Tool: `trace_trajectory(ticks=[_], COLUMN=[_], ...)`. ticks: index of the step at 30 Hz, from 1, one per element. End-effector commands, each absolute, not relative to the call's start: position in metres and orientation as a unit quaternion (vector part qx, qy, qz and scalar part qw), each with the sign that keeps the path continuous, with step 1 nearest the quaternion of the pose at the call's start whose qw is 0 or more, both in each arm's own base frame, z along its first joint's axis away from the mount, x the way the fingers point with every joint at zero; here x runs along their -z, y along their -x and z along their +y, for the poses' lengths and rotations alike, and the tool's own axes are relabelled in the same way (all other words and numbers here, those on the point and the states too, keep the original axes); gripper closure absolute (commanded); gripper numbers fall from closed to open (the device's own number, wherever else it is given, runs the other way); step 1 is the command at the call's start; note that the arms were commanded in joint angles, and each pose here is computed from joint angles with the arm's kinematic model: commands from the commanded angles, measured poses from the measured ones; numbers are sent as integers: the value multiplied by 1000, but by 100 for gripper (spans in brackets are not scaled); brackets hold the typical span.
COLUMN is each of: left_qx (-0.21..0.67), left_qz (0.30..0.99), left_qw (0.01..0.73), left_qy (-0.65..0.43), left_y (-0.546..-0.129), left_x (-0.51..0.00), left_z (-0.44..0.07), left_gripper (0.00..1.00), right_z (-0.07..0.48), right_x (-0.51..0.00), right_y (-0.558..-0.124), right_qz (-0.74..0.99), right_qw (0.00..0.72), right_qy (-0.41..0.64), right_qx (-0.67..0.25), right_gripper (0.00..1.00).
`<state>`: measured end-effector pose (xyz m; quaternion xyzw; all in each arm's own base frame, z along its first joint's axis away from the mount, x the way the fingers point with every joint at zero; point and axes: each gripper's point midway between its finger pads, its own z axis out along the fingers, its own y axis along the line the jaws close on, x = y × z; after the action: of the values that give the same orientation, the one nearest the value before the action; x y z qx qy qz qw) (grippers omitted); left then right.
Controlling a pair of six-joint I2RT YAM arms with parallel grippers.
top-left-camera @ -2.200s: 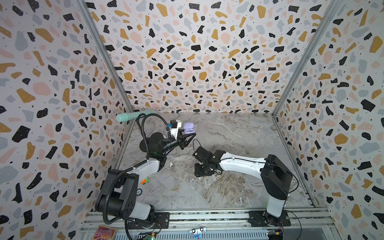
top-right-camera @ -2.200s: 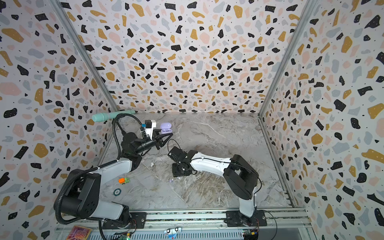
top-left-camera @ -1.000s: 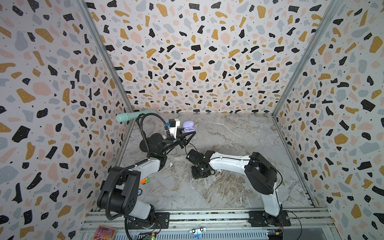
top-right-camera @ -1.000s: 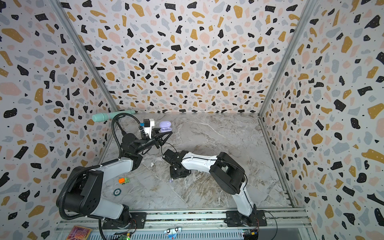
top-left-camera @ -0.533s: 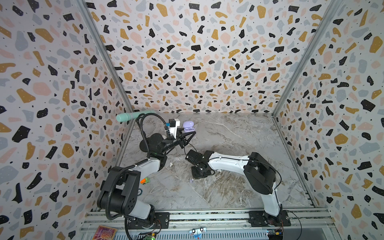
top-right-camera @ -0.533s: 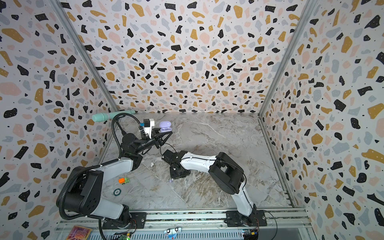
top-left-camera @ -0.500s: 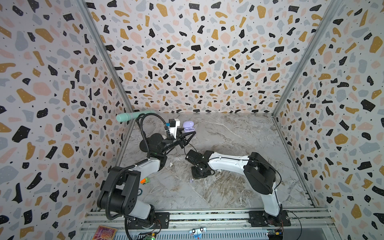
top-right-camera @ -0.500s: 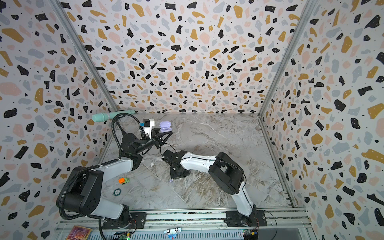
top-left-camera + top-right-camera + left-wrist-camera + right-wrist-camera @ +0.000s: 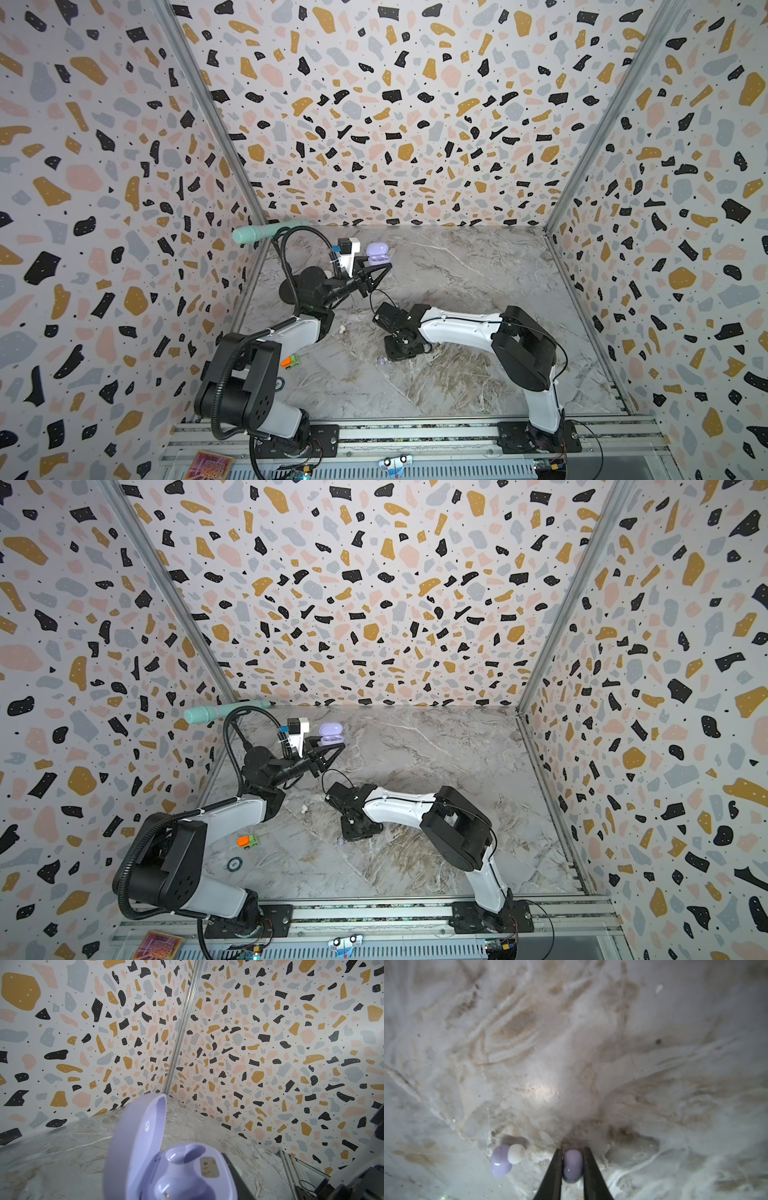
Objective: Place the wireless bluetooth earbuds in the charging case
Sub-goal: 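Lift the earbud and carry it toward the open case in the left gripper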
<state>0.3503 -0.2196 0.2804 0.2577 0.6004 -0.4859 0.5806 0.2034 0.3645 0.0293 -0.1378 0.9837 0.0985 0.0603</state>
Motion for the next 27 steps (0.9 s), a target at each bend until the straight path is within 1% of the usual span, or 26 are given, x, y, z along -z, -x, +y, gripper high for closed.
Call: trace_trajectory(ticks=[1, 10, 15, 21, 27], left_qx=[485, 494, 492, 490, 486], left_qz=[577, 576, 582, 581, 561], left_qw=[598, 583, 568, 552, 549], left_qy=[-274, -291, -310, -342, -383], left_y=[-346, -335, -324, -304, -274], left_x=[-289, -282, -274, -270, -272], left_z=[-219, -230, -243, -266, -289], left_gripper=[74, 73, 73, 73, 73], right_z=[360, 335, 313, 287, 265], right_x=[-67, -134, -180, -238, -295], right_y=[-214, -232, -243, -251, -251], right_qz=[977, 951, 922, 886, 845], right_qw=[105, 175, 217, 270, 320], right_qy=[129, 109, 91, 100, 126], right_qx=[-131, -229, -307, -365, -410], right_gripper=[81, 82, 82, 83, 83])
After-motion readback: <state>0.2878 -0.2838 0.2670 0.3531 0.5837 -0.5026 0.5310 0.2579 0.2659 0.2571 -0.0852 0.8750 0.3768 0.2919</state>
